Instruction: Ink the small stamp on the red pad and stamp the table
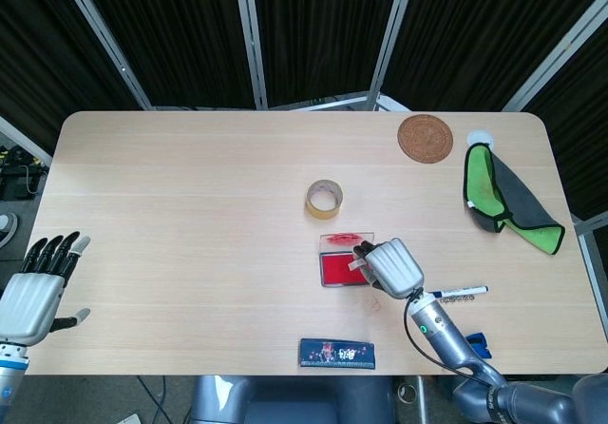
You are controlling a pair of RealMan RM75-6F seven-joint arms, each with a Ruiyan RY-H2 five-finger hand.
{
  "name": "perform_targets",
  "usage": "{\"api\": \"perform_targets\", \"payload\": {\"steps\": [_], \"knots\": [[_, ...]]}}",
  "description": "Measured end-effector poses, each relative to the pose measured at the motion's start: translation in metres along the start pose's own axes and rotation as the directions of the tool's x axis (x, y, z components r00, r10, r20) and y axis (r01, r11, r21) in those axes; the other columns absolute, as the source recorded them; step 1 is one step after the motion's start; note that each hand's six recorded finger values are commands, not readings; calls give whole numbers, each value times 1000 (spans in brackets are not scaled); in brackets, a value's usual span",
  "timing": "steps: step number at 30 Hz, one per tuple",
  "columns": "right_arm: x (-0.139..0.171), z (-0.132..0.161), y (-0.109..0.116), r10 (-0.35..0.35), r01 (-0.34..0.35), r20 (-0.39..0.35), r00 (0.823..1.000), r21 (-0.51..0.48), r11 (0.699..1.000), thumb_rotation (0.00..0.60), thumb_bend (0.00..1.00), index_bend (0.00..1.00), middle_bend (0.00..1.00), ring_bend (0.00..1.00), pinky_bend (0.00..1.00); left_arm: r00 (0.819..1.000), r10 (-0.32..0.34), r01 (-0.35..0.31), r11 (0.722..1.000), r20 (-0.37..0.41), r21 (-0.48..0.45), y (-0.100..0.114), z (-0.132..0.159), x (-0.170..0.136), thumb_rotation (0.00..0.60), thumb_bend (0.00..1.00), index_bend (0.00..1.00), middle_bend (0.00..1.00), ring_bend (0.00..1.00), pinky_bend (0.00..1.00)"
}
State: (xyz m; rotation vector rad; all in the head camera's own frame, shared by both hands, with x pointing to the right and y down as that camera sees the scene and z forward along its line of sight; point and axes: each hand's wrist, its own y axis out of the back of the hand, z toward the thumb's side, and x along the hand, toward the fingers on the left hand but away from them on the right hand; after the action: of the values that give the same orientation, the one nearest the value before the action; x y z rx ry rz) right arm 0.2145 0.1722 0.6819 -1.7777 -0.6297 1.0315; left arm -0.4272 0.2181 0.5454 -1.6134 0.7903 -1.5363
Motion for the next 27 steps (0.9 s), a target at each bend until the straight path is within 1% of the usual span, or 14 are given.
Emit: {"api": "perform_targets", "payload": {"steps": [3, 7, 10, 19, 27], "knots": [[11, -2, -2, 17, -17, -10, 1000, 11, 1000, 600, 606, 595, 556, 778, 980, 1000, 1, -1, 1000, 3, 0, 0, 1, -1, 600, 0, 0, 0, 0, 0], [28, -2, -14, 60, -59, -25, 998, 20, 998, 600, 606, 596, 556, 778, 980, 1000, 0, 0, 1000, 5, 2, 0, 2, -1, 600, 0, 0, 0, 0, 0], [35, -1, -22, 80, -79, -34, 996, 24, 997, 600, 607, 596, 556, 778, 979, 1000, -2, 2, 1000, 7, 5, -1, 3, -1, 600, 0, 0, 0, 0, 0], [44, 3, -44, 111, -109, -52, 992, 37, 993, 600, 606, 596, 556, 778, 980, 1000, -1, 1, 1000, 3, 5, -1, 2, -1, 600, 0, 0, 0, 0, 0], [46, 3, -53, 123, -121, -52, 991, 51, 991, 600, 599, 579, 556, 778, 980, 1000, -1, 1, 1000, 1, 3, -1, 2, -1, 600, 0, 0, 0, 0, 0]]}}
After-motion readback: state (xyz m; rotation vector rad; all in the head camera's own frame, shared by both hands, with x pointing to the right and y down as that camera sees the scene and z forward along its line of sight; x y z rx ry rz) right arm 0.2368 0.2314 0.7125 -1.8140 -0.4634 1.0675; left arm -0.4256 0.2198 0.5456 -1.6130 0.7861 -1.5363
